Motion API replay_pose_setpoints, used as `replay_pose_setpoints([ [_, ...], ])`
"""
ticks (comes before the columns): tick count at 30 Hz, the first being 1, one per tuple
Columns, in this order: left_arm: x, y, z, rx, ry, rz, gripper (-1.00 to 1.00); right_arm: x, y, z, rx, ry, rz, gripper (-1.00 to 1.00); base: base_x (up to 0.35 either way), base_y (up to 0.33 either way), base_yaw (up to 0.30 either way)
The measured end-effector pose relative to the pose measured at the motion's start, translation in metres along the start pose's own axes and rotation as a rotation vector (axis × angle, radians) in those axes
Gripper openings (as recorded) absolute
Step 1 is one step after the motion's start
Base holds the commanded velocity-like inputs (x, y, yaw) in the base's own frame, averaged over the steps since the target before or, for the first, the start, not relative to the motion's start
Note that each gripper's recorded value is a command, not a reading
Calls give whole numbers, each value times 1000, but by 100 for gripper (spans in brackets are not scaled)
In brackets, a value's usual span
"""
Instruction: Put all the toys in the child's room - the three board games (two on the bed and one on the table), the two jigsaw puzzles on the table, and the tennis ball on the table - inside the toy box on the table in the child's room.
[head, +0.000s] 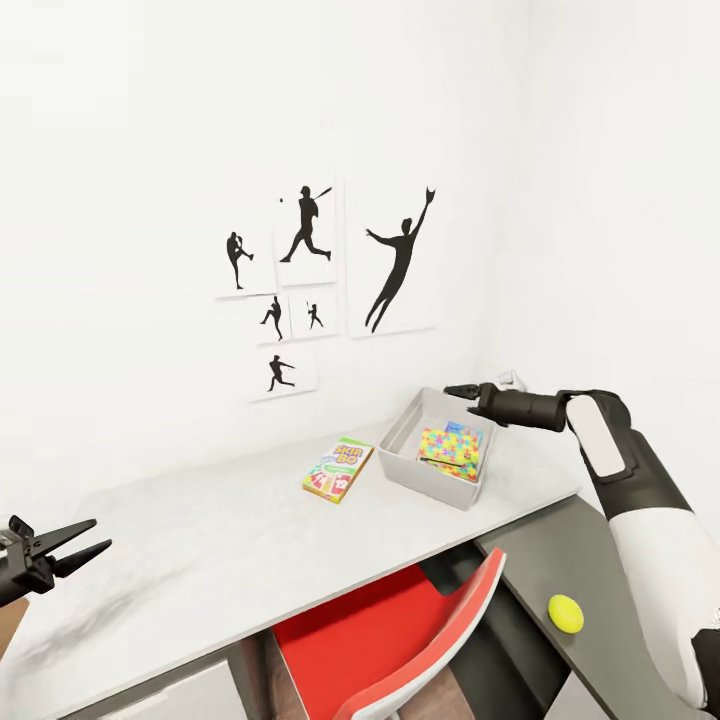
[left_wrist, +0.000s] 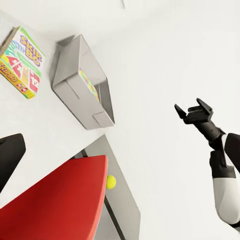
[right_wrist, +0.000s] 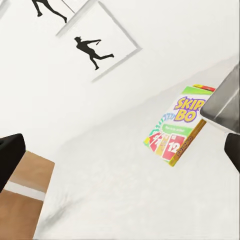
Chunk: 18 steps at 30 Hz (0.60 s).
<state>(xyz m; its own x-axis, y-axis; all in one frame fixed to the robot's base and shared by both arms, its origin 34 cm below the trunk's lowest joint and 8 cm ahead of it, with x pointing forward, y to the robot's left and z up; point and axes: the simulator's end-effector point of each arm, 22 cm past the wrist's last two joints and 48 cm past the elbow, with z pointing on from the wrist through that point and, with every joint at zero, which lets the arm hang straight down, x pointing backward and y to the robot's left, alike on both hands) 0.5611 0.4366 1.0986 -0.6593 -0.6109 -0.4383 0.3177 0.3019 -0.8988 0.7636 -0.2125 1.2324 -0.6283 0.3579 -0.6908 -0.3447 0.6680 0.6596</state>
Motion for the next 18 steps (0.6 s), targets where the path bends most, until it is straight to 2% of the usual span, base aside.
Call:
replay_pose_setpoints([
  [5,0,0,0,0,0,0,100,-17,-7,5,109,3,-61,100,0,0,2],
  [11,0,0,0,0,0,0,100,-32,-25,13,225,31,-67,100,0,0,0],
  [18,0,0,0,0,0,0,100,-33,-39,26,350,104,-93,100,0,0,0],
])
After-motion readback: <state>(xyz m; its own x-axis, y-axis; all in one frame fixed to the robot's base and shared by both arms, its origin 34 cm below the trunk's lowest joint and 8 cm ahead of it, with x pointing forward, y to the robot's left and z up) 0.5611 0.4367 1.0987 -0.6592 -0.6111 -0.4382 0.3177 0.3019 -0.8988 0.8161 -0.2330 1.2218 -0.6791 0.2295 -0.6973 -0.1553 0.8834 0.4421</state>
